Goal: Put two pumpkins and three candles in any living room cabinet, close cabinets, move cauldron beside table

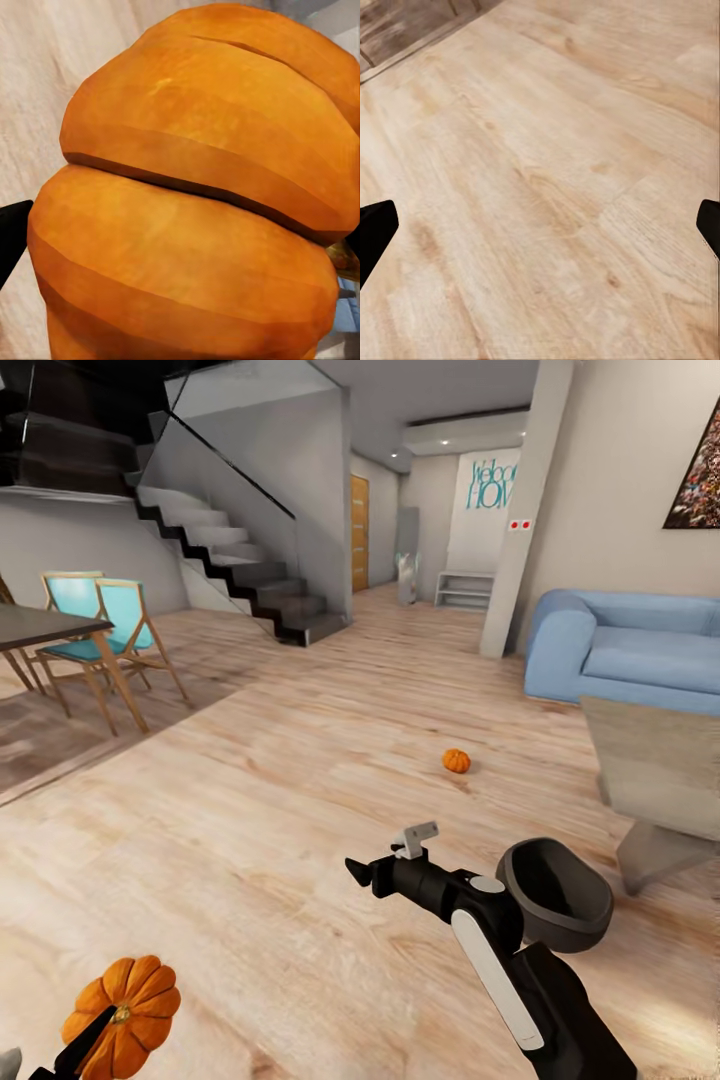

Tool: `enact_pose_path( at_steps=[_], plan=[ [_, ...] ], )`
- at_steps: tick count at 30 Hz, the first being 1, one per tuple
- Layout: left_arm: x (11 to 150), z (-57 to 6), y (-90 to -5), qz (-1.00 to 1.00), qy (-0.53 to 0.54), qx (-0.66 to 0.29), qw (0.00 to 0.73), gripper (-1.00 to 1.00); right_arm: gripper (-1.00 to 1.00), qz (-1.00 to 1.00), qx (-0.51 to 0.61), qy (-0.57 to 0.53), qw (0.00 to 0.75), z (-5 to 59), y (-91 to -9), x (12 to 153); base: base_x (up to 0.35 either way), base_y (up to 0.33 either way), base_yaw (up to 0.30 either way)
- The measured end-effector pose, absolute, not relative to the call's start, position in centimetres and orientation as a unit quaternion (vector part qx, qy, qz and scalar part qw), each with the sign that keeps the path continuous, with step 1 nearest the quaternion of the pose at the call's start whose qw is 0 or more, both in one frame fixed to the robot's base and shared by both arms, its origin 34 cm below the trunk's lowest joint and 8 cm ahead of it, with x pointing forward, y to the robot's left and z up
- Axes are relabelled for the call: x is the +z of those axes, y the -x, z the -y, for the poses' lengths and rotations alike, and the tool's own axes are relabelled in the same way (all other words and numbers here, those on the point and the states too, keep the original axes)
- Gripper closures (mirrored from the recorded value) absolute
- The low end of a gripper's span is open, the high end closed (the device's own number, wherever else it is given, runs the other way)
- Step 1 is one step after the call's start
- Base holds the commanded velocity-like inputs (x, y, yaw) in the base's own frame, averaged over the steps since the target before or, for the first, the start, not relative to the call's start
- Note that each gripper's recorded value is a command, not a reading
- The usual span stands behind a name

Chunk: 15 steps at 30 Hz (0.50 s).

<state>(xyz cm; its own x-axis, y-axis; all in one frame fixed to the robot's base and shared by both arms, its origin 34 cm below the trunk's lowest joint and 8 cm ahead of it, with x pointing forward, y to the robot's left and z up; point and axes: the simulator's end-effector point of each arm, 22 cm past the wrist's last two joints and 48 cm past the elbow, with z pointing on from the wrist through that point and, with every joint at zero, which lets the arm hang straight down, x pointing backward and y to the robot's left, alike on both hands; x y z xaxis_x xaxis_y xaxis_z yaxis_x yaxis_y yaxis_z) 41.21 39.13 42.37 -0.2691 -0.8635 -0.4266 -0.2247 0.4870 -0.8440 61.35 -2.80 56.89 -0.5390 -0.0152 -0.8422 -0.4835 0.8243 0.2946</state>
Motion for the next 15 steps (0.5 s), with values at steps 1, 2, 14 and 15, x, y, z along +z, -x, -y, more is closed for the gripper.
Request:
enact_pose_path(
  at_steps=[1, 2, 14, 15],
  plan=[
    [42.39, -39.14, -41.23, -0.721, 0.377, -0.338, 0.473, 1.00, -1.00, -0.838, 0.258, 0.148, 0.456, 2.64, -61.32, 56.97, 0.214, 0.246, -0.300],
    [42.38, -39.14, -41.23, -0.722, 0.377, -0.338, 0.472, 1.00, -1.00, -0.838, 0.258, 0.148, 0.456, 2.63, -61.32, 56.97, 0.215, 0.246, -0.300],
    [42.41, -39.19, -41.25, -0.722, 0.376, -0.338, 0.473, 1.00, -1.00, -0.838, 0.258, 0.150, 0.456, 2.56, -61.23, 56.89, 0.208, 0.248, -0.300],
    [42.41, -39.19, -41.25, -0.722, 0.376, -0.338, 0.473, 1.00, -1.00, -0.838, 0.258, 0.151, 0.456, 2.58, -61.23, 56.89, 0.197, 0.253, -0.300]
  ],
)
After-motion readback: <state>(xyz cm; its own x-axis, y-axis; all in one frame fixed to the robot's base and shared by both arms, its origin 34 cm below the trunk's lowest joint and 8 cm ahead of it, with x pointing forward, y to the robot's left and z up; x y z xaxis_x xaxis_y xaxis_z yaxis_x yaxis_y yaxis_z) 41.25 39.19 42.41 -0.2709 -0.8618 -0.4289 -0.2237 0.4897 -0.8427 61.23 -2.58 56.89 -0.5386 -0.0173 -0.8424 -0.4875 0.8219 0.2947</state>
